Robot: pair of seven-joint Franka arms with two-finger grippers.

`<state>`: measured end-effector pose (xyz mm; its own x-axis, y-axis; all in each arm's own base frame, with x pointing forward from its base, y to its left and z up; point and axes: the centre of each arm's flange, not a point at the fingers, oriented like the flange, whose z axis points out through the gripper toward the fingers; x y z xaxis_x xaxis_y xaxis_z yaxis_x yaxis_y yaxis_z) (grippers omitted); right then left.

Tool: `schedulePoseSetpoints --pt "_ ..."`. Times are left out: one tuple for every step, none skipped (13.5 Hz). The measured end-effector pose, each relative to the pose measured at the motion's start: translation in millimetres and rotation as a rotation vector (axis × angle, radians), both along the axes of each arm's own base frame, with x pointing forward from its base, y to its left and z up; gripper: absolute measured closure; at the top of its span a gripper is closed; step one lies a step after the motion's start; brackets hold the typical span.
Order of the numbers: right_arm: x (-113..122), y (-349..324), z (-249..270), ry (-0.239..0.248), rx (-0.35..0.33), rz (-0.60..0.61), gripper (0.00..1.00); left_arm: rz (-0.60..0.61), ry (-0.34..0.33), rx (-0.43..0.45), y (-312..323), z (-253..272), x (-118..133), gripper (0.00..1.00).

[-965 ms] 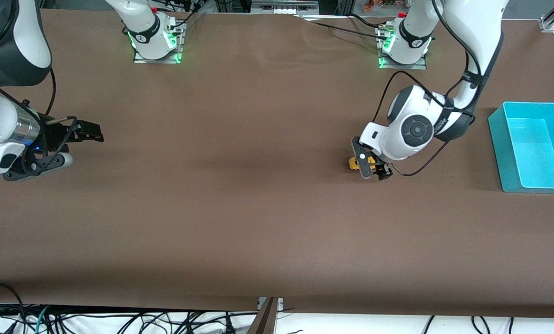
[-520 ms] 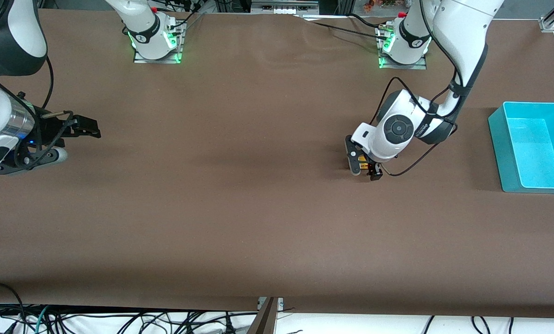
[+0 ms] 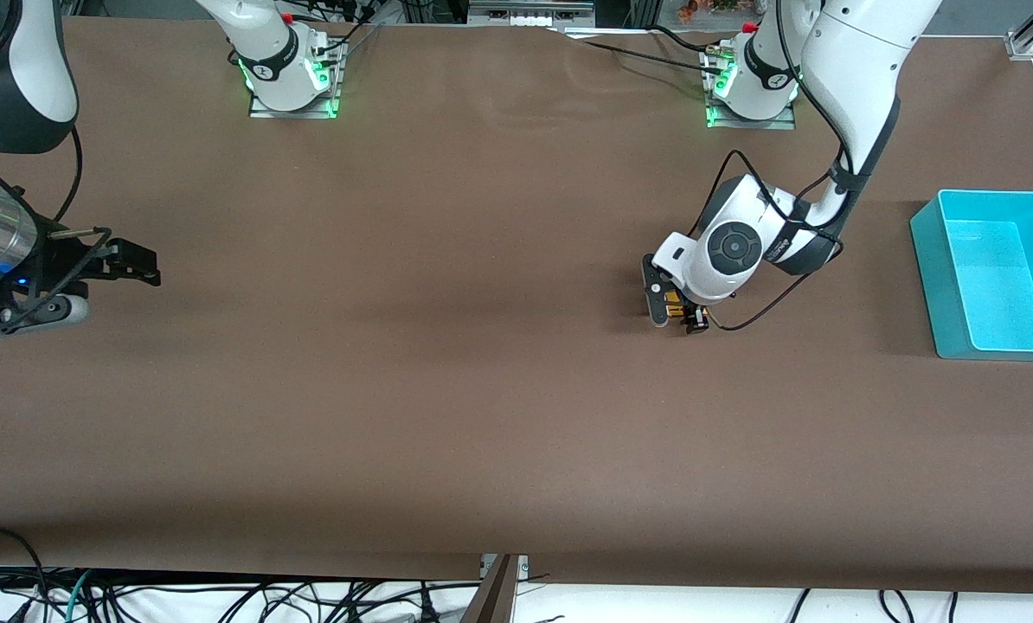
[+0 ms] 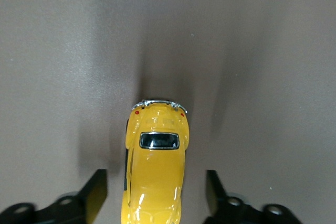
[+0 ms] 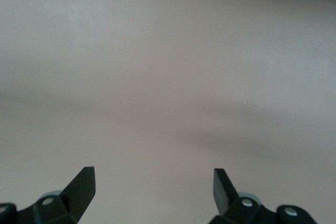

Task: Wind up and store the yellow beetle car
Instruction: 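Lower the left gripper and close it on the yellow car, then carry the car with the left gripper into the turquoise bin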

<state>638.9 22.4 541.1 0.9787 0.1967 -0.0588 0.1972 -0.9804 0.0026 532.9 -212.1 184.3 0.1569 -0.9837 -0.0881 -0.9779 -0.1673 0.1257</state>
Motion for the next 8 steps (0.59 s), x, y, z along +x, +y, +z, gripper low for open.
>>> schedulePoseSetpoints --pt "0.5 0.1 0.4 -0.004 0.0 0.0 0.0 0.0 0.0 0.0 0.0 0.0 0.0 0.36" --pt "0.5 0.7 0.9 -0.007 0.0 0.001 0.0 0.0 -0.002 -0.001 -0.1 0.2 0.3 0.48" --pt "0.2 1.2 2.0 -0.008 -0.001 0.002 0.0 -0.001 -0.006 -0.002 -0.4 1.5 1.0 0.55" --pt "-0.5 1.2 4.2 -0.012 -0.001 0.002 0.0 0.0 -0.011 -0.003 -0.3 4.2 2.7 0.55" --pt "-1.3 0.1 6.7 -0.016 -0.003 0.0 0.0 0.003 -0.015 0.0 1.1 10.1 5.5 0.55" --pt "-1.9 -1.6 8.3 -0.018 -0.007 -0.002 0.0 0.009 -0.008 0.013 4.5 20.4 8.6 0.55" --pt "-2.8 -3.0 8.9 -0.014 -0.009 -0.005 0.0 0.016 0.008 0.035 8.9 35.3 12.7 0.55" --pt "-3.8 -4.4 8.7 -0.007 -0.011 -0.007 0.0 0.024 0.026 0.059 13.4 53.9 17.3 0.55"
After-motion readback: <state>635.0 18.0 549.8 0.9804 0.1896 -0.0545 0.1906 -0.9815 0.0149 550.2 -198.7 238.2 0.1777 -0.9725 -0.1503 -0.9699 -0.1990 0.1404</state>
